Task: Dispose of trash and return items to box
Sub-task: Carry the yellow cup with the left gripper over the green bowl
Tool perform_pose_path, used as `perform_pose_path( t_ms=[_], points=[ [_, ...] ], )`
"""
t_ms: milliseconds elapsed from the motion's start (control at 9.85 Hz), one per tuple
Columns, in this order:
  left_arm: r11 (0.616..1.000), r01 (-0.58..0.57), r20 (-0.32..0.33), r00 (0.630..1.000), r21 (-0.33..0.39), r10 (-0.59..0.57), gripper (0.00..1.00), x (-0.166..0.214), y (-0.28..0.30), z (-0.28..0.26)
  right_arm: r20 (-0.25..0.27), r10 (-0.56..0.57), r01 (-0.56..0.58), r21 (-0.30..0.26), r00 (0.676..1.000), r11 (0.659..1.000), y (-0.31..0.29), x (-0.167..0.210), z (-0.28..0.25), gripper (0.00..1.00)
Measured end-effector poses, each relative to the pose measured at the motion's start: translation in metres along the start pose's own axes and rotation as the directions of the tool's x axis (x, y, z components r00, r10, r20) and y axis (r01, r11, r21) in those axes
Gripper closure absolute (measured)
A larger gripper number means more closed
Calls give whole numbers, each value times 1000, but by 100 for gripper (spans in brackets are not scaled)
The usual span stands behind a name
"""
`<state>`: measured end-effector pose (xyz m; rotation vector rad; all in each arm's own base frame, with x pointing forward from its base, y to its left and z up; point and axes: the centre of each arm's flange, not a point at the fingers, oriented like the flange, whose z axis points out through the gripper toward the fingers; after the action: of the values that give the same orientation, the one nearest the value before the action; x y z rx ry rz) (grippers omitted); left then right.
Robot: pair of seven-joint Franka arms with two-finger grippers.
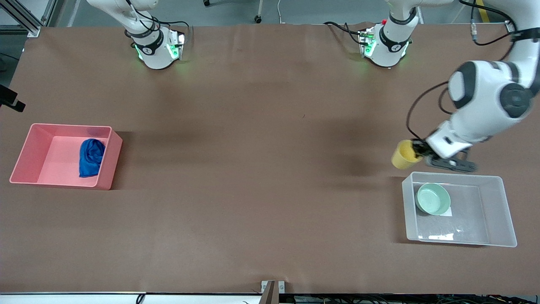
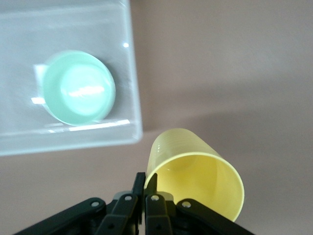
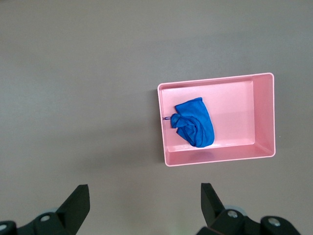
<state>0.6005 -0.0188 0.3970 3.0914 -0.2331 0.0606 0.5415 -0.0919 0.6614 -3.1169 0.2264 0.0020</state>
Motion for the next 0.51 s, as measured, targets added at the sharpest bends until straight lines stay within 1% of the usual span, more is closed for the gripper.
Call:
perform_pose_path(
  t_ms=[203, 305, 508],
  points=[
    [999, 32, -30, 999, 32, -31, 97, 37, -45, 5, 0, -1, 1, 0, 1000, 1000, 0, 0, 0, 0],
    [998, 27, -23, 999, 49, -26, 97, 52, -63, 20, 0, -1, 1, 0, 1000, 1000, 0, 0, 0, 0],
    [997, 17, 13, 1000, 70, -18, 97, 67, -92, 58, 0, -2, 2, 0, 1000, 1000, 0, 0, 0, 0]
  ],
)
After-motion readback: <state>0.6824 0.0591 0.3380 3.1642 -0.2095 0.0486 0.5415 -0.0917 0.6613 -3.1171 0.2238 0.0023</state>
